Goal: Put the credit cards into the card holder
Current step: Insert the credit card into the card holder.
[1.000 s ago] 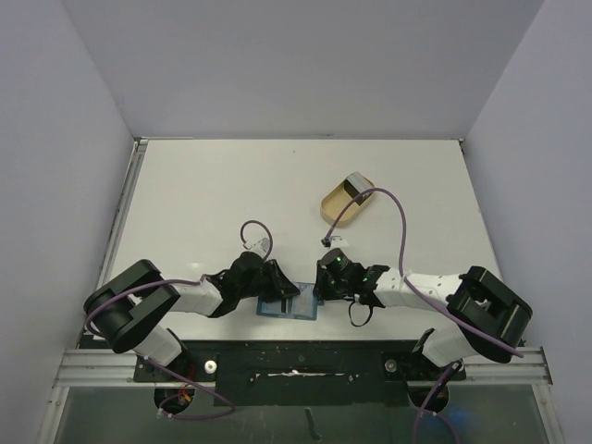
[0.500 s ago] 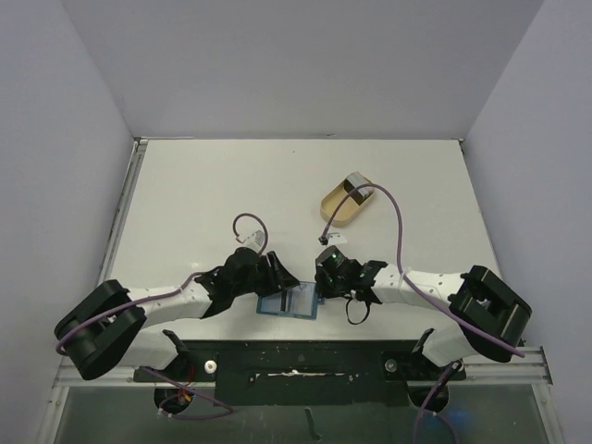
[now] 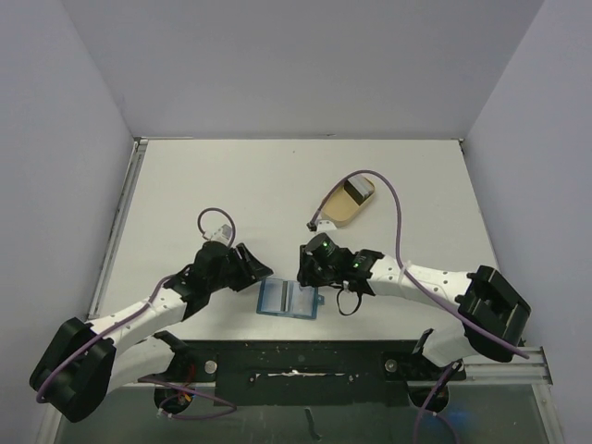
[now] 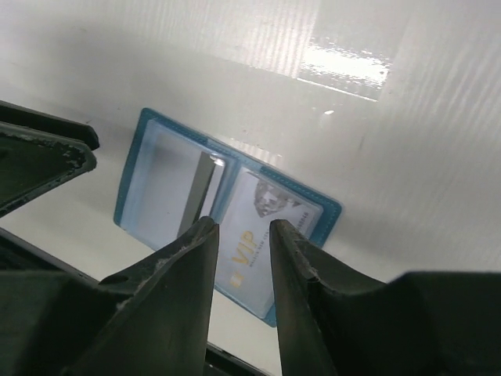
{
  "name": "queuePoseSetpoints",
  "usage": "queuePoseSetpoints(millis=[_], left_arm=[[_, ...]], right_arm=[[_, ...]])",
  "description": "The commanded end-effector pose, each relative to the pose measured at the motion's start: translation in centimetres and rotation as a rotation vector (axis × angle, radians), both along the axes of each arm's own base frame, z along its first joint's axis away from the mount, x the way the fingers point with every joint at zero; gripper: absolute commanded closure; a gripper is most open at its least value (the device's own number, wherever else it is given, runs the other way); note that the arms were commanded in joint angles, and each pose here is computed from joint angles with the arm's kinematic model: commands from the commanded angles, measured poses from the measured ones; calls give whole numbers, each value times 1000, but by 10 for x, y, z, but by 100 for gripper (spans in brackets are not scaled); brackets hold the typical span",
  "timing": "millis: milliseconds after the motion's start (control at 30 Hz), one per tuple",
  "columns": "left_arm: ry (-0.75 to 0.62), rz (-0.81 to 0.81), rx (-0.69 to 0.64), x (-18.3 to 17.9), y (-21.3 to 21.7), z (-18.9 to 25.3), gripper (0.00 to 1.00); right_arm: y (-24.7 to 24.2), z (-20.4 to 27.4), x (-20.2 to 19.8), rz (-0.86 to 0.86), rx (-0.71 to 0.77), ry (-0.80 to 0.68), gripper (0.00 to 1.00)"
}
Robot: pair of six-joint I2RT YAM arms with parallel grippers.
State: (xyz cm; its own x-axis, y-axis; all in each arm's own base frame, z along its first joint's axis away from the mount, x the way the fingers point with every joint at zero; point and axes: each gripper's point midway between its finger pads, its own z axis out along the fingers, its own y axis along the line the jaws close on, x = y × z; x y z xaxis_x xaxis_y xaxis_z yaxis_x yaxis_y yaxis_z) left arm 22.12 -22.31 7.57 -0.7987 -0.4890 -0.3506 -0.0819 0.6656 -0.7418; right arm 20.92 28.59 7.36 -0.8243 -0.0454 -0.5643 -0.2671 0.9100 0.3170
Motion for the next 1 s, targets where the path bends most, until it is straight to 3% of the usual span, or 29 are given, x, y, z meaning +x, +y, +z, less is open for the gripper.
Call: queuePoseSetpoints(millis=[0,133,400,700,967], left_arm=[[13,-46,-71,-10,0,2,55],[5,-69,-141,-14,-4,6,54],[24,-73,-157,-19,0,-3,53],[37,-77,-150,-21,1,-10,52],[27,-112,-175,-22,-5,-11,52]], right_arm=[[37,19,0,15,157,4,67],[52,8,-4,45,194,50,70],[63,-18,-12,84,191,109,76],[36,-68,-28,84,45,192,95],[30,-79,-34,81,45,202,96]])
